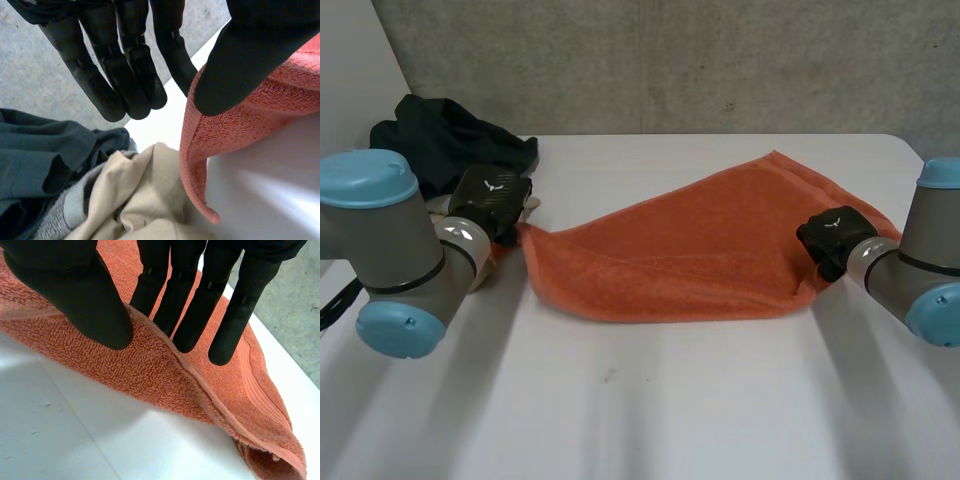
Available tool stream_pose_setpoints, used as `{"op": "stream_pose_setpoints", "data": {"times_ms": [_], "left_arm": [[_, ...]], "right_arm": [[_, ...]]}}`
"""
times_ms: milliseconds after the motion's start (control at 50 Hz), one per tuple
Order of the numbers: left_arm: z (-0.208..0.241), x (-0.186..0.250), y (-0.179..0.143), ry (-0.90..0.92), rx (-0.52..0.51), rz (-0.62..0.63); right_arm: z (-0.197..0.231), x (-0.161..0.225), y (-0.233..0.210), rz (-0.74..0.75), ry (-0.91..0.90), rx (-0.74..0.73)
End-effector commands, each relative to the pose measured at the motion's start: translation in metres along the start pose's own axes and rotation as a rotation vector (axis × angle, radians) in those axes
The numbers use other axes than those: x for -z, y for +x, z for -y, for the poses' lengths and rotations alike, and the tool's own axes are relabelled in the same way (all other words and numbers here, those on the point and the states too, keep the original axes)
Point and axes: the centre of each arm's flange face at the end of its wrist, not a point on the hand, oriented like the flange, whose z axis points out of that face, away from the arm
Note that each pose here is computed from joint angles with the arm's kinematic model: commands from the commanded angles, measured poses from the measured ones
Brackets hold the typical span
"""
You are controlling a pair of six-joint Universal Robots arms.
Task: Fold the laundry.
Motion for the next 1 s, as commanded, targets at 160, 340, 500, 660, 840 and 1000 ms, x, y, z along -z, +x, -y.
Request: {"op": "stream_pose_setpoints", "data": {"times_ms": [160,340,500,660,840,1000], "left_arm": [[0.026,-0.019,-0.011,0.098,0.019,0.028],[0.095,-0.029,-0.034,0.365,0.073,0.075],[0.156,-0.017,-0.034,0.561,0.105,0.069],[0.173,0.0,-0.036,0.591,0.125,0.049],[0.202,0.051,-0.045,0.701,0.149,-0.046],[0.231,0.108,-0.059,0.858,0.186,-0.088]], "right_arm": [[-0.002,0.026,-0.011,0.114,-0.127,-0.031],[0.029,0.116,-0.077,0.403,-0.206,-0.059],[0.049,0.18,-0.139,0.548,-0.168,-0.119],[0.075,0.155,-0.078,0.225,-0.071,-0.201],[0.098,0.109,-0.019,0.131,0.093,-0.258],[0.098,0.021,-0.02,0.126,0.201,-0.263]]}}
